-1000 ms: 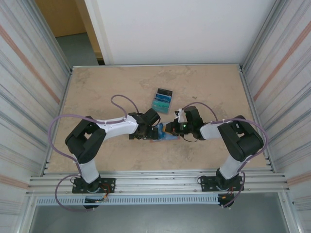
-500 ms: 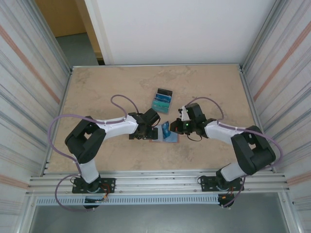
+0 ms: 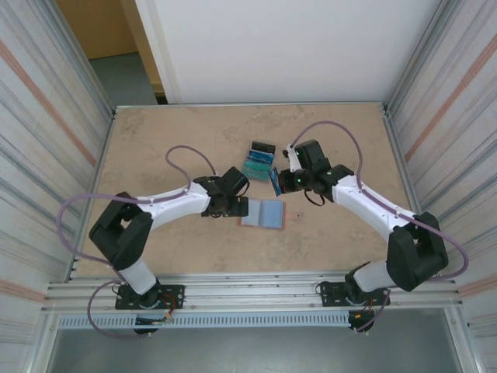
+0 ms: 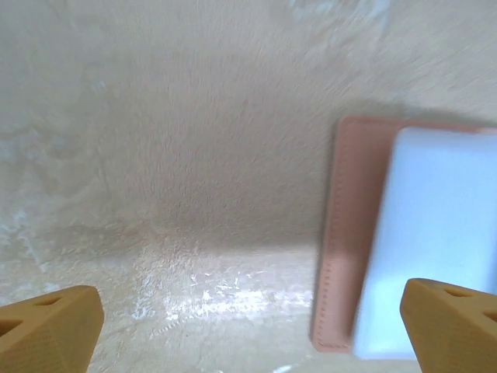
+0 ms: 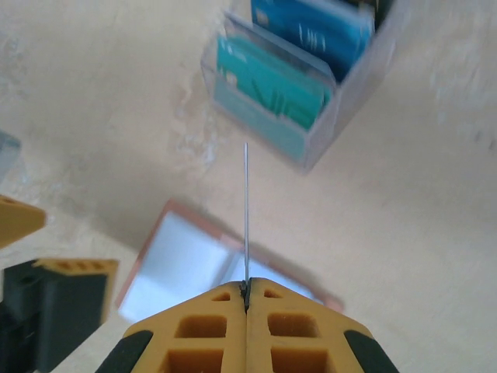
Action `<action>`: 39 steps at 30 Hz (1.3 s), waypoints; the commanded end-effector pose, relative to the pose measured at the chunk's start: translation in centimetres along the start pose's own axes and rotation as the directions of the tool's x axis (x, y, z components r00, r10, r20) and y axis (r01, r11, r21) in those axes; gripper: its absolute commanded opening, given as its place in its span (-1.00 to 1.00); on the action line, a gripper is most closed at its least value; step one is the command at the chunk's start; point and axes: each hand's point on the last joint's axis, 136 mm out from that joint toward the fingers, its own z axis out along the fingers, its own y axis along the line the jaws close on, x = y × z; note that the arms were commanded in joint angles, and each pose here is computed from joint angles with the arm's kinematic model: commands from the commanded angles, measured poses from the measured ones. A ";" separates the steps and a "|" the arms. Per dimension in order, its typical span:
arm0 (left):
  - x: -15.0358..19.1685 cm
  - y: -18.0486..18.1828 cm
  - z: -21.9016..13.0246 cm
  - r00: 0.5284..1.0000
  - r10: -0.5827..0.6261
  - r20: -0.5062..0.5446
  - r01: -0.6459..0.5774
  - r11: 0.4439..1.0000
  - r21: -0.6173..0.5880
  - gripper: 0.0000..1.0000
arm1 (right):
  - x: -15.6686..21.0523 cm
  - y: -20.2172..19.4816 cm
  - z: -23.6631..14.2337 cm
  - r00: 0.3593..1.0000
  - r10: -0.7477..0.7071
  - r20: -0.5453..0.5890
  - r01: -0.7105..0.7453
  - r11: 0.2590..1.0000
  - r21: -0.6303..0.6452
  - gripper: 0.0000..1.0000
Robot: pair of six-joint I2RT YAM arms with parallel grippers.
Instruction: Take the credit cards out of the card holder
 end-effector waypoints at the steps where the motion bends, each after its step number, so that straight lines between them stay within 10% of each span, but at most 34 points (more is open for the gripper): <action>1: -1.4 1.1 -2.6 0.997 -0.004 0.075 0.004 1.000 -0.002 0.97 | -0.9 -0.8 1.0 0.967 -0.250 -0.050 0.254 0.962 0.098 -1.00; 20: -1.5 8.7 -6.9 0.944 -0.217 0.248 0.212 0.976 0.049 0.97 | -6.1 1.0 8.8 0.748 -0.646 -0.150 0.657 0.752 0.040 -1.00; 39: -1.6 8.6 -6.4 0.947 -0.221 0.233 0.216 0.975 0.047 0.98 | -8.1 -2.3 10.8 0.750 -0.633 -0.191 0.657 0.747 0.105 -1.00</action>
